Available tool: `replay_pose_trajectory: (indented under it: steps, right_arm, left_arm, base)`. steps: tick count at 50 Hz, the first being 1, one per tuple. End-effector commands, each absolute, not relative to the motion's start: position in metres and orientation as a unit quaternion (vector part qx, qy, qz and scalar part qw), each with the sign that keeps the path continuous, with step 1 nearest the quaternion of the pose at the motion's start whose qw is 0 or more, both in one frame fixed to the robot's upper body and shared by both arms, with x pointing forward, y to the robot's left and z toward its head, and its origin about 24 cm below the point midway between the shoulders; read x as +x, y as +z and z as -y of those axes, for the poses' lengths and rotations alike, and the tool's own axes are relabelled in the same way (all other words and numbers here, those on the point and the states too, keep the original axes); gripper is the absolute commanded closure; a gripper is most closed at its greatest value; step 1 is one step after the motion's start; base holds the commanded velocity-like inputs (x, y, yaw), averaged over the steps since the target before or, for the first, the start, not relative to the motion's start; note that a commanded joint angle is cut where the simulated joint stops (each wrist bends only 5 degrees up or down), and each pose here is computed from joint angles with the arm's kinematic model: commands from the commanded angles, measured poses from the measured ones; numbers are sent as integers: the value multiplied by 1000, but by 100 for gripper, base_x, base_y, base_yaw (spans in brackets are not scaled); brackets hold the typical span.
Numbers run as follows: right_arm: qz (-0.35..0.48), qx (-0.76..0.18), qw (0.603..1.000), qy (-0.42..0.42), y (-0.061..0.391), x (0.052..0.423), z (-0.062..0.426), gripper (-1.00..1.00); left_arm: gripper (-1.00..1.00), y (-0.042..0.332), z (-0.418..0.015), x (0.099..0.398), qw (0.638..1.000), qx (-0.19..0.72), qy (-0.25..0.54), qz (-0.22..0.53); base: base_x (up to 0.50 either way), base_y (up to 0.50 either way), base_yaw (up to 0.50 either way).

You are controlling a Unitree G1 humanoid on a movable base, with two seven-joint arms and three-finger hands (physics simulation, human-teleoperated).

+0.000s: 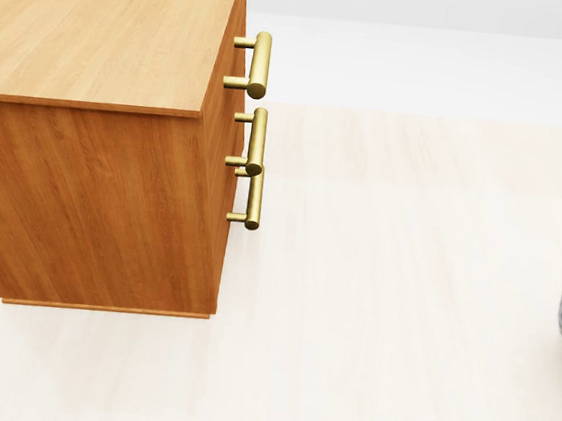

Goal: Put the bowl on top of the cabinet.

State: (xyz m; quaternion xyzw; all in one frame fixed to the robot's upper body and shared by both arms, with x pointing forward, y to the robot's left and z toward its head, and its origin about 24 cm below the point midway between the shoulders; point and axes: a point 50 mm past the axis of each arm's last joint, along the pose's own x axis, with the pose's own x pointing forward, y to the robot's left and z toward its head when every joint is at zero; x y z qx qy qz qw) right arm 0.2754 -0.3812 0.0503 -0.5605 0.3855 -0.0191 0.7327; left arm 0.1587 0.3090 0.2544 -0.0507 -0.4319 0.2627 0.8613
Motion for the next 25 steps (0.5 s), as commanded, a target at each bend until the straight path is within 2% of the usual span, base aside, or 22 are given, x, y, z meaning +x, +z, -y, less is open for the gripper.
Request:
replay_pose_trajectory:
  steps: [1, 5, 6, 7, 9, 14, 18, 25]
  right_arm:
    - [-336, -625, 705, 2, 129, 332, 358, 100]
    - [-305, -669, 677, -30, 206, 368, 340, 100]
    - [-282, -686, 669, -46, 243, 379, 327, 100]
    - [-272, -695, 663, -56, 260, 383, 321, 100]
    - [-248, -698, 669, -64, 293, 391, 304, 100]
    - [-229, -720, 652, -61, 318, 400, 275, 100]
    - [-176, -747, 639, -60, 355, 406, 230, 100]
    - [-111, -776, 619, -45, 377, 410, 172, 100]
  left_arm:
    - [-100, 254, -307, 160, 863, -50, 260, 431]
    - [-100, 255, -308, 159, 861, -51, 260, 434]
    - [-100, 255, -308, 160, 861, -51, 261, 433]
    - [-100, 255, -308, 160, 861, -51, 261, 433]
    - [-100, 255, -308, 160, 861, -52, 260, 433]
    - [-100, 254, -309, 159, 862, -53, 261, 432]
    - [-100, 253, -308, 161, 863, -55, 259, 430]
    - [-100, 252, -309, 161, 864, -59, 259, 427]
  base:
    - [0, 0, 0]
    - [0, 0, 0]
    - [0, 0, 0]
    - [0, 0, 0]
    - [0, 0, 0]
    - [0, 0, 0]
    - [0, 0, 0]
    - [0, 0, 0]
